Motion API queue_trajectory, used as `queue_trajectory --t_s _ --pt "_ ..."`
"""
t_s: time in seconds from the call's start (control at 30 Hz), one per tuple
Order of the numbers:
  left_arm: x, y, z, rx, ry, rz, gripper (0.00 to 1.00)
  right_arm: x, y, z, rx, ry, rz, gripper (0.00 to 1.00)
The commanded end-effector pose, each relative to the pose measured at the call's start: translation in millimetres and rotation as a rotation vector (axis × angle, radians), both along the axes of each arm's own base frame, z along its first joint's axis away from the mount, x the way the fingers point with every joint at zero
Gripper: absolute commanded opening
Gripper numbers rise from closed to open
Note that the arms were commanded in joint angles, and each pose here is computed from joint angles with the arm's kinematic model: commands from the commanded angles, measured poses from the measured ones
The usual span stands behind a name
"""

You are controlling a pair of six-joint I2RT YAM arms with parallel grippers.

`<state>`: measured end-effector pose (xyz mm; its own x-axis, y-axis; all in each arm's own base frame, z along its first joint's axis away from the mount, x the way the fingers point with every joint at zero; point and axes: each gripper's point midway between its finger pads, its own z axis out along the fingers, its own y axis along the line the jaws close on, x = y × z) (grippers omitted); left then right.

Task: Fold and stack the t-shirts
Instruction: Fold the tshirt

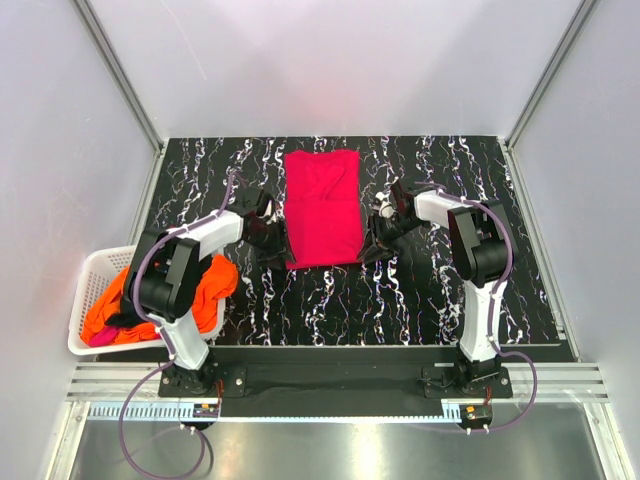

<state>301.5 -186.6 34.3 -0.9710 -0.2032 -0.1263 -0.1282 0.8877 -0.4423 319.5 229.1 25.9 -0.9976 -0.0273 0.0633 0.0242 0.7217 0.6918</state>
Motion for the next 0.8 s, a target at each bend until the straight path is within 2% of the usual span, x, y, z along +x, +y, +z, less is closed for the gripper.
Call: queue_trajectory --t_s 0.0,0.07,0.2,0.43,0.63,0.73,0.77 --pt "20 -7 7 -0.046 -0.059 -0.008 0.52 17 6 5 0.01 -0.056 -0.003 0.34" --pt "22 -9 6 -0.055 -0.057 -0.009 0.5 20 7 5 0.011 -0.061 -0.004 0.28" --pt "23 -12 4 -0.074 -0.048 -0.008 0.48 23 8 5 0.015 -0.066 -0.005 0.25" --pt "25 -17 -1 -0.104 -0.026 -0.001 0.4 25 6 2 -0.005 -0.064 -0.023 0.27" --pt "23 -15 -5 -0.098 -0.012 0.002 0.4 23 4 0 -0.016 -0.065 -0.024 0.31" --pt "21 -15 -7 -0.102 -0.002 0.004 0.38 24 5 -1 -0.007 -0.057 -0.025 0.26" --pt "22 -16 -7 -0.101 -0.004 0.003 0.34 25 6 -1 -0.006 -0.059 -0.025 0.16"
